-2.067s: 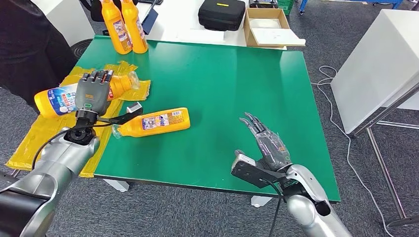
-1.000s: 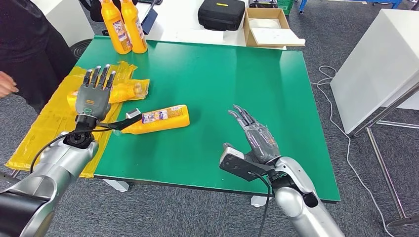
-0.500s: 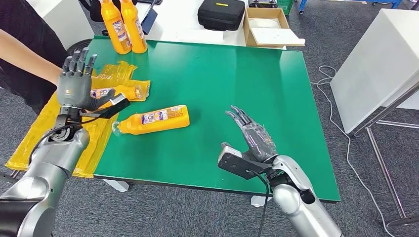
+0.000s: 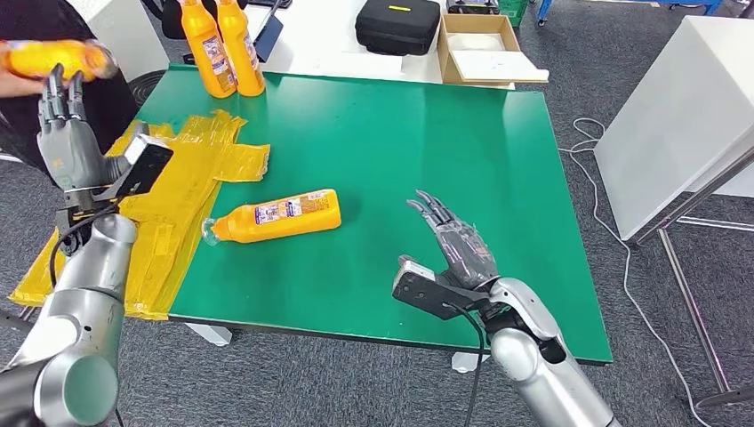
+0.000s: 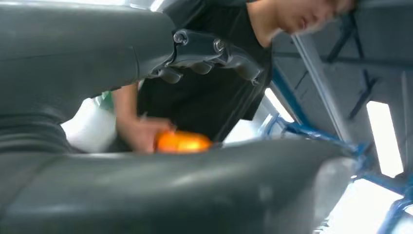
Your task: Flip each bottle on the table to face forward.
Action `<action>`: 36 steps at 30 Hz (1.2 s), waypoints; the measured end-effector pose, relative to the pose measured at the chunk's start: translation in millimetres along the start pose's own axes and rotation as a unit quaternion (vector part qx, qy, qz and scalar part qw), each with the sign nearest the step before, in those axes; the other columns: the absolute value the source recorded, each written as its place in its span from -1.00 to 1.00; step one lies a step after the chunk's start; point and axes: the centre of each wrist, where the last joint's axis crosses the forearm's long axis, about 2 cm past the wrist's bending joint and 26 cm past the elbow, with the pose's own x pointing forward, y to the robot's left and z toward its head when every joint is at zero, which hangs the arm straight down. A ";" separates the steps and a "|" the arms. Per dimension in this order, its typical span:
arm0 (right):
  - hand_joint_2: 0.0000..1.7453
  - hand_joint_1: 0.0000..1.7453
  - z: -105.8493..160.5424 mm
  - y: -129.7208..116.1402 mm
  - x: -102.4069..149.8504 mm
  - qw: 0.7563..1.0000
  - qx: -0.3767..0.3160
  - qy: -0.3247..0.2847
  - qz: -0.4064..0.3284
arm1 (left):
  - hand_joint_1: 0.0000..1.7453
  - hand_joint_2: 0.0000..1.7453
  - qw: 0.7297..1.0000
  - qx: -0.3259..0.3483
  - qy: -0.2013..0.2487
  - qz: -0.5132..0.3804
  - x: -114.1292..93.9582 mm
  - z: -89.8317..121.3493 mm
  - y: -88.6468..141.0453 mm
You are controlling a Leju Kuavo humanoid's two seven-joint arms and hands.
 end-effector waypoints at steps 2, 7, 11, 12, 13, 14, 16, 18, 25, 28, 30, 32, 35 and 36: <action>1.00 -1.00 -3.4 -2.4 -0.3 1.000 -0.005 0.003 0.008 | -1.00 -1.00 0.992 0.040 0.052 0.105 -1.0 -7.1 -0.5; 1.00 -1.00 -26.2 -14.2 -3.0 0.997 -0.032 0.045 0.059 | -1.00 -1.00 0.938 0.063 0.125 0.317 17.8 -31.3 -10.0; 1.00 -1.00 -59.3 -30.5 -9.0 0.992 -0.052 0.071 0.090 | -1.00 -0.50 0.905 0.047 0.119 0.406 55.8 -40.7 -27.9; 1.00 -1.00 -68.7 -35.3 -9.5 0.991 -0.055 0.076 0.094 | -1.00 0.00 0.898 0.042 0.116 0.423 66.5 -41.4 -32.6; 1.00 -1.00 -77.7 -39.5 -9.9 0.990 -0.056 0.080 0.098 | -1.00 0.50 0.891 0.038 0.113 0.437 76.4 -41.7 -36.7; 1.00 -1.00 -85.9 -43.6 -9.8 0.990 -0.056 0.084 0.101 | -1.00 1.00 0.886 0.033 0.109 0.450 86.0 -41.9 -40.4; 1.00 -1.00 -101.7 -50.7 -9.6 0.989 -0.048 0.097 0.104 | -1.00 0.00 0.873 0.024 0.100 0.477 105.8 -43.4 -46.8; 1.00 -1.00 -114.5 -55.8 -8.2 0.987 -0.036 0.114 0.107 | -1.00 -1.00 0.862 0.012 0.089 0.499 125.4 -45.4 -52.0; 1.00 -1.00 -129.5 -50.3 -5.8 0.980 0.003 0.161 0.113 | -1.00 -1.00 0.845 -0.019 0.058 0.531 167.8 -46.0 -61.8; 1.00 -1.00 -129.8 -44.1 -6.2 0.979 0.017 0.170 0.111 | -1.00 -1.00 0.842 -0.028 0.051 0.537 177.9 -44.5 -64.3; 1.00 -1.00 -130.7 -40.0 -4.6 0.978 0.029 0.172 0.111 | -1.00 -1.00 0.840 -0.032 0.047 0.540 183.5 -44.1 -65.4; 1.00 -1.00 -132.3 -35.5 -0.7 0.978 0.044 0.170 0.110 | -1.00 -1.00 0.838 -0.036 0.043 0.542 189.0 -43.7 -66.4; 1.00 -1.00 -136.4 -27.1 10.9 0.980 0.070 0.154 0.105 | -1.00 -1.00 0.837 -0.040 0.040 0.544 195.9 -42.8 -67.7; 1.00 -1.00 -138.3 -23.9 16.4 0.981 0.078 0.146 0.104 | -1.00 -1.00 0.837 -0.041 0.039 0.545 198.2 -42.6 -68.1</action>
